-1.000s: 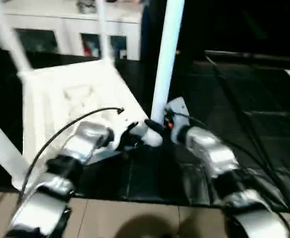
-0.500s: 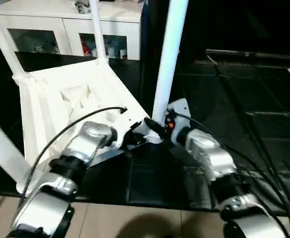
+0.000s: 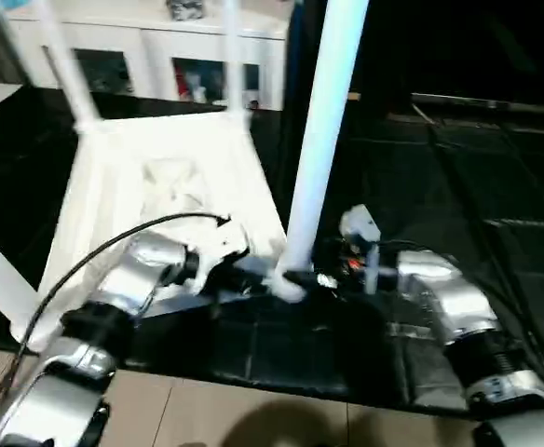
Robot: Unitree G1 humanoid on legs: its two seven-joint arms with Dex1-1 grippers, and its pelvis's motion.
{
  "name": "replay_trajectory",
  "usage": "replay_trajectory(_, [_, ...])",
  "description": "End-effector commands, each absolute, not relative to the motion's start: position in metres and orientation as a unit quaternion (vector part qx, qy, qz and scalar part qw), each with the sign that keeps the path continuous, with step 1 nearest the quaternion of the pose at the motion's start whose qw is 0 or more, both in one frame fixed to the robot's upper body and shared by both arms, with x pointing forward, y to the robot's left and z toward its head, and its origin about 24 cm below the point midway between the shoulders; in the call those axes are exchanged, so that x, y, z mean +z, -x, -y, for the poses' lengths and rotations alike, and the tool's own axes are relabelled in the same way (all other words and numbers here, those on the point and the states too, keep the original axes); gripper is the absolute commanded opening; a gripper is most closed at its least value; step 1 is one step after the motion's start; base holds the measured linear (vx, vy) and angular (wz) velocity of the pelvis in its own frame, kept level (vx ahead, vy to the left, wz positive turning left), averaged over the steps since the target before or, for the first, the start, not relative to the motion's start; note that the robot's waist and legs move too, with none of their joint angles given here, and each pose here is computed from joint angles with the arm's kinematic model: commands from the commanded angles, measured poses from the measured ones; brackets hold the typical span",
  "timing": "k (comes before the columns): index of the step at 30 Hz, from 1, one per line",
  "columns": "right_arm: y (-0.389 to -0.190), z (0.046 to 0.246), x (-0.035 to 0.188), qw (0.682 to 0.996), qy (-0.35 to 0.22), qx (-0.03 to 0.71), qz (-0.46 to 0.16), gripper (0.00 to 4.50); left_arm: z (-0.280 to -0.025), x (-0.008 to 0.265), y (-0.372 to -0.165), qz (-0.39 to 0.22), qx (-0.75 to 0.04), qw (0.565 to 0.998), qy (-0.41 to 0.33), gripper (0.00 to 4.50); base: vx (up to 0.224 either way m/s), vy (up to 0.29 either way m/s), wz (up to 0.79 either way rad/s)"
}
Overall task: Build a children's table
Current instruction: Rotate leg to tighten
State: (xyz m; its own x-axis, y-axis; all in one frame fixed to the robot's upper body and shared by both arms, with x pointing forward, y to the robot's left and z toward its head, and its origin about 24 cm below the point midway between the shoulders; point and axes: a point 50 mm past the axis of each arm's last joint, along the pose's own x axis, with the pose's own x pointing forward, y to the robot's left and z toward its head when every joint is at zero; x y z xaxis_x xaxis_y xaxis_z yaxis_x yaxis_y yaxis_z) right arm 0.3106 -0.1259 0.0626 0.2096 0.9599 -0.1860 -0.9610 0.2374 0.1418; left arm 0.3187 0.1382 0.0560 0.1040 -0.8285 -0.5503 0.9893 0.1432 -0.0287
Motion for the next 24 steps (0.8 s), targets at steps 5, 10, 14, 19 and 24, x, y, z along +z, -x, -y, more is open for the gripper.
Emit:
replay_trajectory(5, [-0.308, 0.122, 0.068, 0.717, 0.003, 0.685, -0.130, 3.23, -0.135, 0.062, -0.308, -0.206, -0.689, 0.667, -0.197, 0.00, 0.000, 0.000, 0.00])
replay_trajectory(10, [-0.309, 0.119, 0.065, 0.705, 0.001, 0.696, -0.137, 2.73, -0.138, 0.061, -0.303, -0.210, -0.698, 0.654, -0.203, 0.00, 0.000, 0.000, 0.00])
replay_trajectory(14, [-0.307, 0.117, 0.064, 0.687, 0.002, 0.712, -0.145, 2.44, -0.141, 0.062, -0.301, -0.212, -0.702, 0.648, -0.208, 0.00, 0.000, 0.000, 0.00])
replay_trajectory(19, [-0.308, 0.115, 0.063, 0.682, -0.001, 0.717, -0.144, 2.08, -0.142, 0.062, -0.302, -0.212, -0.701, 0.648, -0.210, 0.00, 0.000, 0.000, 0.00])
replay_trajectory(24, [-0.306, 0.113, 0.063, 0.674, -0.007, 0.724, -0.143, 2.01, -0.142, 0.062, -0.304, -0.214, -0.684, 0.666, -0.206, 0.00, 0.000, 0.000, 0.00])
